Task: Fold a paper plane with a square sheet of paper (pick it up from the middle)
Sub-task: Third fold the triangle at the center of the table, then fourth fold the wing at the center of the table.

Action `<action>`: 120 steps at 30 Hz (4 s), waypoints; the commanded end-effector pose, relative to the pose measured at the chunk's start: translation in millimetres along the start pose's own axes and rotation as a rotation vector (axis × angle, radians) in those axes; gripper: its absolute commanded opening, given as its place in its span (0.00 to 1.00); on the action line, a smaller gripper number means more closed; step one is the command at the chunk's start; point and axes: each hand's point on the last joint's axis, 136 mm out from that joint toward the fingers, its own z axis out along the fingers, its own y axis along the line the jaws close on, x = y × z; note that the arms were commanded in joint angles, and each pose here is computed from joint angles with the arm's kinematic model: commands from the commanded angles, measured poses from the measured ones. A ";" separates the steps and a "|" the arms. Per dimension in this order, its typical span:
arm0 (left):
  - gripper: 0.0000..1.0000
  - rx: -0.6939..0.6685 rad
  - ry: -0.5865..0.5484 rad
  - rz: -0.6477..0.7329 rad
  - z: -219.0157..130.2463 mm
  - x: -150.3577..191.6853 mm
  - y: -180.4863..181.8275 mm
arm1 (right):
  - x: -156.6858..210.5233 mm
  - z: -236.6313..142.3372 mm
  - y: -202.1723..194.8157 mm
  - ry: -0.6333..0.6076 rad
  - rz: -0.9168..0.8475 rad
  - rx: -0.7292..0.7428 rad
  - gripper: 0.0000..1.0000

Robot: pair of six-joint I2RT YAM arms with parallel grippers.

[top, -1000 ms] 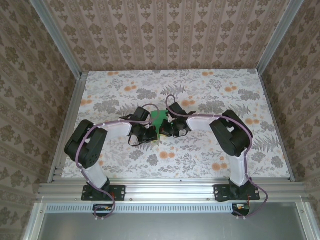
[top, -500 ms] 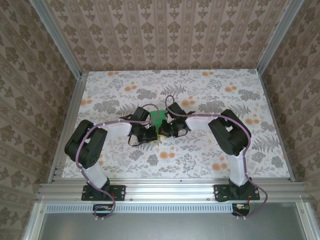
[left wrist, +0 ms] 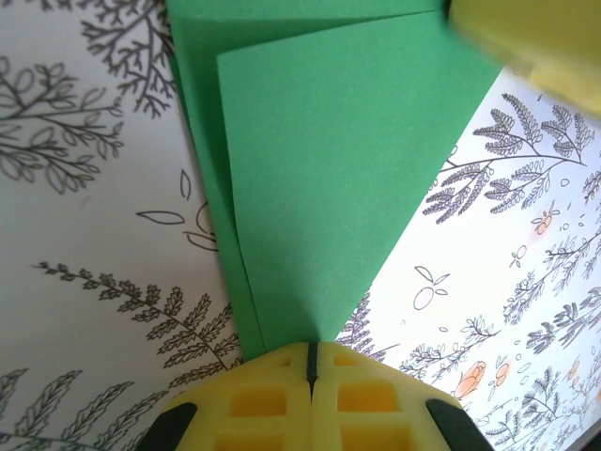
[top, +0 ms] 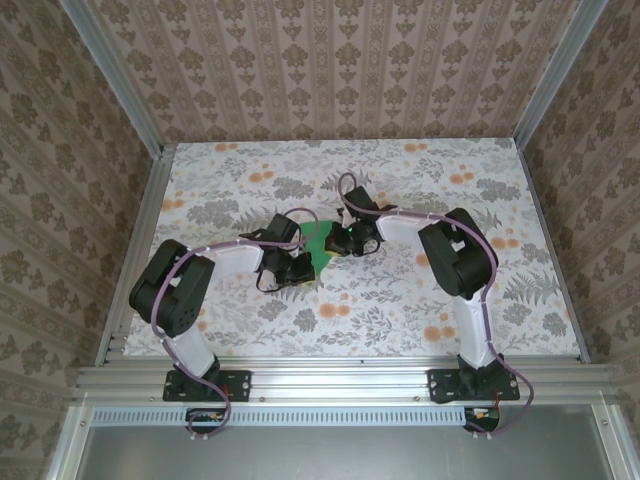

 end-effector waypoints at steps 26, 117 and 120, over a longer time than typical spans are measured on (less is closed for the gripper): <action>0.27 -0.032 -0.172 0.043 -28.5 -45.4 -14.7 | 21.4 -57.7 3.7 -0.144 0.041 -0.145 0.53; 0.25 0.037 -0.429 1.068 23.9 10.2 -70.8 | 59.0 -67.7 -24.6 -0.189 0.655 0.162 0.00; 0.18 0.030 -0.428 1.062 24.5 10.0 -68.9 | 57.1 -68.7 -24.1 -0.189 0.646 0.154 0.02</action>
